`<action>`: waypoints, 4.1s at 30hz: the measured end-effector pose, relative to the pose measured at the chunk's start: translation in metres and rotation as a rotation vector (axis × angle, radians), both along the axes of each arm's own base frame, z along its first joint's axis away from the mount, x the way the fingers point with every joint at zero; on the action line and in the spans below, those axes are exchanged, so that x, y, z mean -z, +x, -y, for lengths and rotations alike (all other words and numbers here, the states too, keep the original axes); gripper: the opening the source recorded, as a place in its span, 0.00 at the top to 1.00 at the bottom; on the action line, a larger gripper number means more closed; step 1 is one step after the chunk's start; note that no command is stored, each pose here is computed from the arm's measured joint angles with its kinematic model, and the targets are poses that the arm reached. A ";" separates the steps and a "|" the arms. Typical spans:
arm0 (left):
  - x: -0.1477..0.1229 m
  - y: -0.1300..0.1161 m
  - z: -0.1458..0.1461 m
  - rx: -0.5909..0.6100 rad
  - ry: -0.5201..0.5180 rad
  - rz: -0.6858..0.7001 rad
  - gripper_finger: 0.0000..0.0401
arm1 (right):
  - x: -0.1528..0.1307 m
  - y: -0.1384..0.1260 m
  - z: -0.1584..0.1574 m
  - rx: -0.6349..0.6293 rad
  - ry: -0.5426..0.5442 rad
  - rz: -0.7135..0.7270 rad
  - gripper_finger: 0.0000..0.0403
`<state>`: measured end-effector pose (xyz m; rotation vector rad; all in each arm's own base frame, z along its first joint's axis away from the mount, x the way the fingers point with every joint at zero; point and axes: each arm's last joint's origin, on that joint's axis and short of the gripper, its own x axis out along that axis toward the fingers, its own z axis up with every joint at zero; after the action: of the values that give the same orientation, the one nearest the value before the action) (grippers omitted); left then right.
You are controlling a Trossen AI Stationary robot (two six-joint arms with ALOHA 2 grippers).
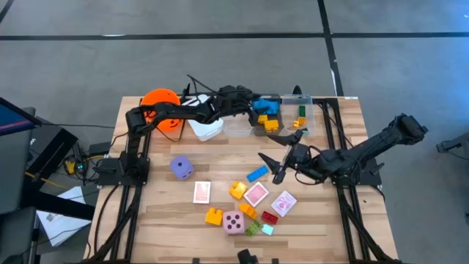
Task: Pick & Place Toys
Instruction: Put the large blue game piece into the black bin, then put the small blue game piece into the right transparent bin
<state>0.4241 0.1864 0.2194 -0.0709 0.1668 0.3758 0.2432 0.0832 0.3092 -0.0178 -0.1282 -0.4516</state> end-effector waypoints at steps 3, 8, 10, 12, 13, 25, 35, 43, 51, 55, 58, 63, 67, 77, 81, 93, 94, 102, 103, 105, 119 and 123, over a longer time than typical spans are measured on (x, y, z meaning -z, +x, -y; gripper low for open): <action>0.000 -0.001 0.000 -0.008 -0.004 -0.011 0.03 | 0.002 0.000 -0.001 -0.007 0.015 -0.006 0.21; -0.016 -0.007 0.012 0.106 -0.048 -0.053 0.10 | 0.004 -0.002 -0.007 -0.036 0.045 -0.016 0.21; -0.027 -0.014 0.022 0.214 -0.095 -0.097 0.12 | 0.006 -0.003 -0.012 -0.058 0.049 -0.027 0.21; -0.043 -0.023 0.034 0.343 -0.129 -0.125 0.14 | 0.007 -0.006 -0.018 -0.082 0.044 -0.043 0.21; -0.054 -0.030 0.042 0.412 -0.147 -0.145 0.15 | 0.008 -0.007 -0.021 -0.098 0.041 -0.048 0.21; -0.106 -0.110 0.211 0.708 -0.007 -0.253 0.17 | 0.008 -0.015 -0.037 -0.165 0.052 -0.044 0.21; -0.046 -0.164 0.286 0.439 0.190 -0.416 0.13 | 0.011 -0.012 -0.036 -0.160 0.078 -0.043 0.21; -0.001 -0.181 0.285 0.391 0.070 -0.517 0.12 | 0.014 -0.011 -0.036 -0.169 0.110 -0.055 0.21; 0.013 -0.186 0.279 0.304 0.104 -0.538 0.12 | 0.015 -0.011 -0.035 -0.167 0.106 -0.062 0.21; 0.008 -0.180 0.273 0.268 0.071 -0.466 0.12 | 0.015 -0.009 -0.032 -0.160 0.105 -0.065 0.21; 0.006 -0.168 0.265 0.207 -0.008 -0.377 0.12 | 0.016 -0.007 -0.029 -0.148 0.103 -0.071 0.21; 0.020 -0.146 0.247 0.129 -0.067 -0.332 0.12 | 0.018 -0.005 -0.025 -0.132 0.147 -0.076 0.21; 0.034 -0.131 0.238 0.128 -0.133 -0.306 0.12 | 0.022 -0.005 -0.024 -0.128 0.144 -0.106 0.21; 0.067 -0.091 0.252 0.176 -0.220 -0.350 0.12 | 0.023 -0.005 -0.024 -0.127 0.140 -0.117 0.21; 0.066 -0.069 0.255 0.209 -0.134 -0.355 0.12 | 0.023 -0.005 -0.024 -0.127 0.140 -0.117 0.21; 0.093 -0.025 0.229 0.124 -0.114 -0.399 0.12 | 0.024 -0.005 -0.024 -0.126 0.136 -0.124 0.21; 0.097 -0.023 0.228 0.121 -0.114 -0.407 0.12 | 0.024 -0.005 -0.024 -0.126 0.136 -0.124 0.21; 0.115 -0.023 0.229 0.118 -0.111 -0.478 0.12 | 0.025 -0.005 -0.024 -0.126 0.132 -0.133 0.21; 0.116 -0.024 0.229 0.118 -0.109 -0.495 0.12 | 0.025 -0.005 -0.024 -0.126 0.132 -0.133 0.21; 0.118 -0.025 0.229 0.118 -0.113 -0.517 0.12 | 0.025 -0.005 -0.024 -0.126 0.132 -0.133 0.21; 0.120 -0.029 0.226 0.032 -0.146 -0.542 0.16 | 0.025 -0.005 -0.024 -0.125 0.132 -0.133 0.21; 0.121 -0.029 0.223 0.006 -0.136 -0.538 0.19 | 0.025 -0.005 -0.024 -0.125 0.132 -0.133 0.21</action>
<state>0.3953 -0.0366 0.0988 -0.1021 0.7244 0.3709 0.2379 0.1075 0.2846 0.0894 0.0313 -0.3320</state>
